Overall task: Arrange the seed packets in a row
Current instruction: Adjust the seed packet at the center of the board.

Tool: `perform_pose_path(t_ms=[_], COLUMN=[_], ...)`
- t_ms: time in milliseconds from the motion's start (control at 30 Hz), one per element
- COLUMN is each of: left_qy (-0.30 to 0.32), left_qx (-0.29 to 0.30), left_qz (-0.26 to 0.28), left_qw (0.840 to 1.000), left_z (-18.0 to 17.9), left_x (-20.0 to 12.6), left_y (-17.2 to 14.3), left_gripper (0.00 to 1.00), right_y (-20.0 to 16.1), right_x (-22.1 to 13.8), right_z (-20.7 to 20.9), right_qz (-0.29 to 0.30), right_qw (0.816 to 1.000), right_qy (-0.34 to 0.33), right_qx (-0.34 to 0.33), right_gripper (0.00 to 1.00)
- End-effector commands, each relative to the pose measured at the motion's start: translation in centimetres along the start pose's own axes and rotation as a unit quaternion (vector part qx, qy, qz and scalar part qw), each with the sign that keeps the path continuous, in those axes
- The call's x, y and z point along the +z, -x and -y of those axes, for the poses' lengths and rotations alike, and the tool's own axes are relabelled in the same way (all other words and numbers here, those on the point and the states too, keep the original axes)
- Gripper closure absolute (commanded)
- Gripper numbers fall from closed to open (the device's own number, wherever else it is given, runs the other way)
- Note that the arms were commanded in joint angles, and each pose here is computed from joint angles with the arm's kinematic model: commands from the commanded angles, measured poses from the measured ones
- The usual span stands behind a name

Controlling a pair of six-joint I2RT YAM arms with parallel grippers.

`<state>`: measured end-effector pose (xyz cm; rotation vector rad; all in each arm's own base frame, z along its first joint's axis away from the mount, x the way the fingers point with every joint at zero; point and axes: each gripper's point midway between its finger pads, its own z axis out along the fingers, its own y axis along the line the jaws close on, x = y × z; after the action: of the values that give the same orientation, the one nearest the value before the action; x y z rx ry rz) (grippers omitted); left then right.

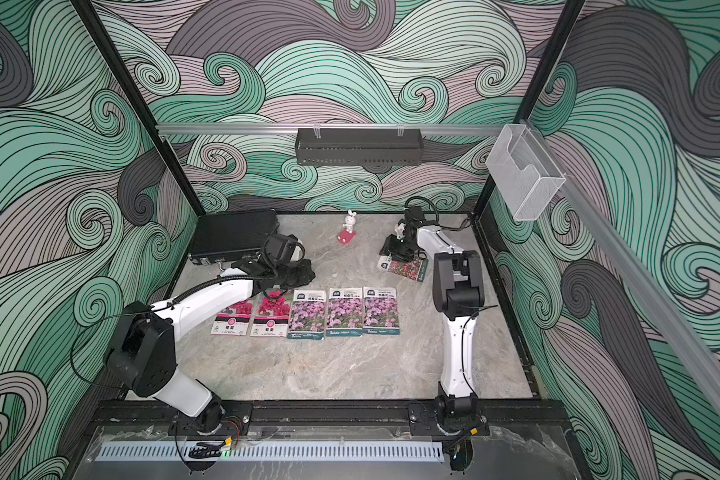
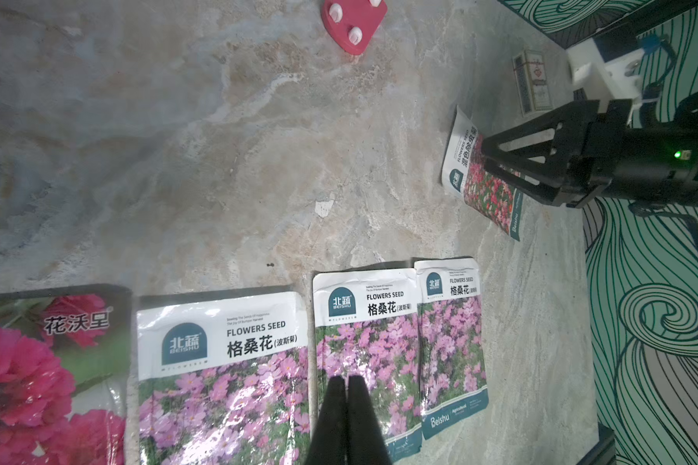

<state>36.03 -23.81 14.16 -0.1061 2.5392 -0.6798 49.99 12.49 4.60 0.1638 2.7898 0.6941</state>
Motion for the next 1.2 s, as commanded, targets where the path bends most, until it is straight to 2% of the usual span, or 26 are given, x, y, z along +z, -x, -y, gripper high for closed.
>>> perform_pose_path(t_ms=[0, 367, 500, 667, 833, 1167], left_qy=[-0.013, -0.021, -0.023, -0.025, -0.024, -0.027], left_qx=[0.011, 0.011, 0.015, 0.021, 0.027, 0.048], left_qz=[0.005, 0.001, 0.001, 0.002, 0.003, -0.009], left_qw=[1.0, 1.0, 1.0, 0.999, 0.999, 0.998], left_z=[1.2, 1.6, 1.9, 2.3, 2.7, 4.3], left_x=[0.2, 0.3, 0.2, -0.1, -0.3, 1.6], left_y=[0.6, 0.4, 0.2, 0.0, -0.2, -0.3], left_gripper=[1.0, 1.0, 1.0, 1.0, 1.0, 1.0], right_y=[0.0, -5.0, -6.3, -7.5, -8.0, -7.0], right_x=[-1.0, -1.6, -2.7, -4.0, -4.7, -5.8], right_z=[1.1, 4.3, 5.3, 6.8, 8.5, 8.5], right_qz=[-0.004, -0.043, -0.04, -0.027, -0.007, 0.024], right_qw=[1.0, 0.997, 0.996, 0.995, 0.991, 0.986], right_qy=[-0.021, -0.056, -0.064, -0.051, -0.036, -0.004], right_qx=[0.002, 0.027, 0.036, 0.083, 0.13, 0.162], right_gripper=[0.45, 0.44, 0.44, 0.44, 0.44, 0.41])
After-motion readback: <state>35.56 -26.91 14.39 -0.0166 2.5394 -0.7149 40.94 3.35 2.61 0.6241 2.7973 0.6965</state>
